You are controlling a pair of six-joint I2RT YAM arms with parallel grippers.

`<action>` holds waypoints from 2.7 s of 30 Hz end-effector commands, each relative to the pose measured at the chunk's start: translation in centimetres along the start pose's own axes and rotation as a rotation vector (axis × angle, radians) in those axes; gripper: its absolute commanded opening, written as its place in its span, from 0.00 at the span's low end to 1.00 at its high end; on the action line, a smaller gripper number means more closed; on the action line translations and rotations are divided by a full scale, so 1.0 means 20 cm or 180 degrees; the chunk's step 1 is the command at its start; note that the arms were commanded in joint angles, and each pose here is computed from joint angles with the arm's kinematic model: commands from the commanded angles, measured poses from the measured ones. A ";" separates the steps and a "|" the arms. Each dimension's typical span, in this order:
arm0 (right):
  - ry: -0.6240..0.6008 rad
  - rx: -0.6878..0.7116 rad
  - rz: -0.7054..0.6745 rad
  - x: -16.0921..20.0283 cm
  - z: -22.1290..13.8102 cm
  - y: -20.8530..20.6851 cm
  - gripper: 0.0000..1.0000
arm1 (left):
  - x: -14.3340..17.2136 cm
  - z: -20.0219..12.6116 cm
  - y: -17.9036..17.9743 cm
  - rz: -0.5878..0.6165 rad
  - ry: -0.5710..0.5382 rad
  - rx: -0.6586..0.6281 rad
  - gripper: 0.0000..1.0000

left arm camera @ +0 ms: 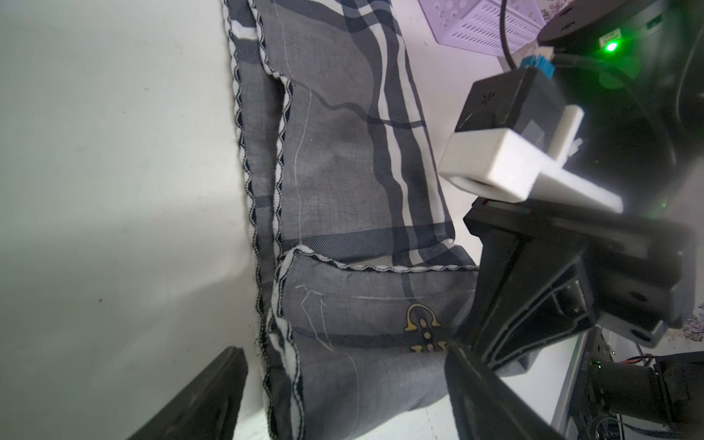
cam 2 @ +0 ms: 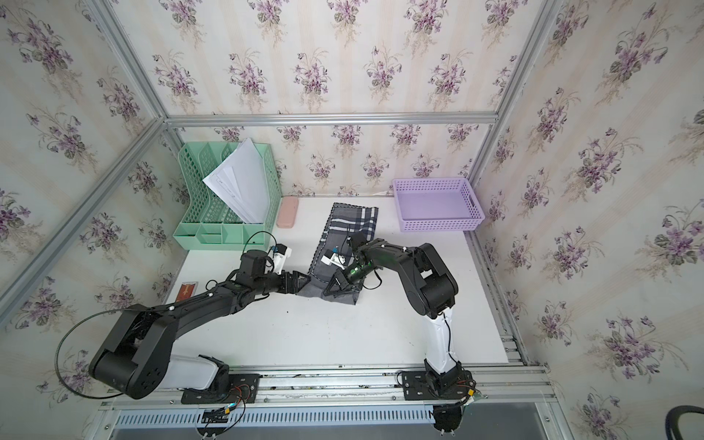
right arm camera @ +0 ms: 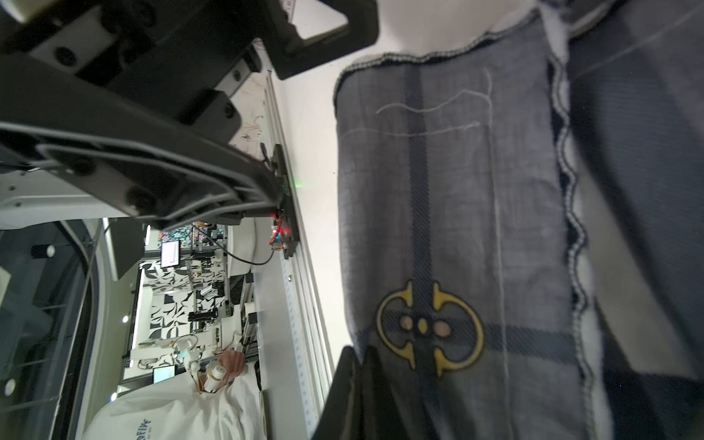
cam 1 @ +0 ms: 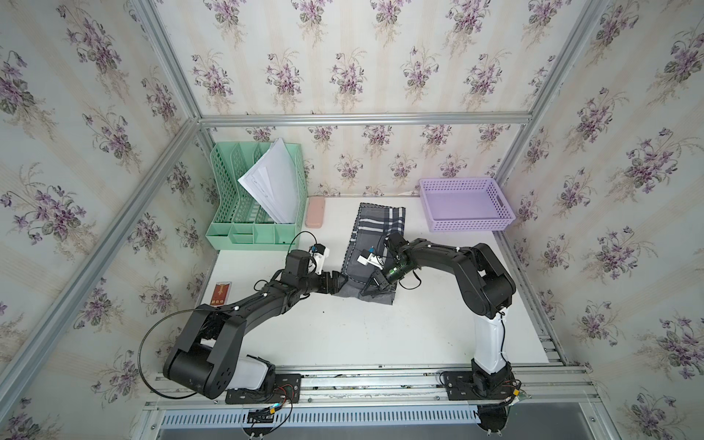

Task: Roll up the pillowcase
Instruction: Roll the pillowcase at the center of the board.

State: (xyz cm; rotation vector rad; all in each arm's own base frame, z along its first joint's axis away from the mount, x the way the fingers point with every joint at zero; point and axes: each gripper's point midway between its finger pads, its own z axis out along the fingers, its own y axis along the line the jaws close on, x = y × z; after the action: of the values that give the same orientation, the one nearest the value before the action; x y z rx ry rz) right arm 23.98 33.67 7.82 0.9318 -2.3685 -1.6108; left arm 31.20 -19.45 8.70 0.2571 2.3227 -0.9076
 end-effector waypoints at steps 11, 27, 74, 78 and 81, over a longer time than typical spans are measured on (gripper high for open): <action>-0.0386 -0.0440 0.0396 -0.13 -0.23 -0.14 0.00 | -0.09 0.13 0.05 0.0198 -0.0056 0.0005 0.87; -0.0591 0.0882 0.0325 -0.27 -0.38 -0.47 0.49 | -0.01 0.32 0.11 0.0014 0.0312 0.0089 0.25; -0.0136 0.4715 -0.3375 0.03 0.02 -0.26 0.97 | -0.01 0.29 0.23 -0.0499 0.0686 -0.0429 0.26; 0.0026 0.5081 -0.3211 -0.03 -0.04 -0.38 0.88 | -0.03 0.28 0.21 -0.0480 0.0667 -0.0425 0.27; 0.0156 0.5134 -0.3098 -0.05 -0.06 -0.46 0.65 | -0.03 0.27 0.21 -0.0475 0.0666 -0.0423 0.27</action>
State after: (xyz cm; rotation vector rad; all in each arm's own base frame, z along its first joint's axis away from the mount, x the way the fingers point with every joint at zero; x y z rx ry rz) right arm 29.31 33.54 3.46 2.4323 -3.1833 0.7619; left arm 35.80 -19.84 3.31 0.1191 2.6217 -0.8192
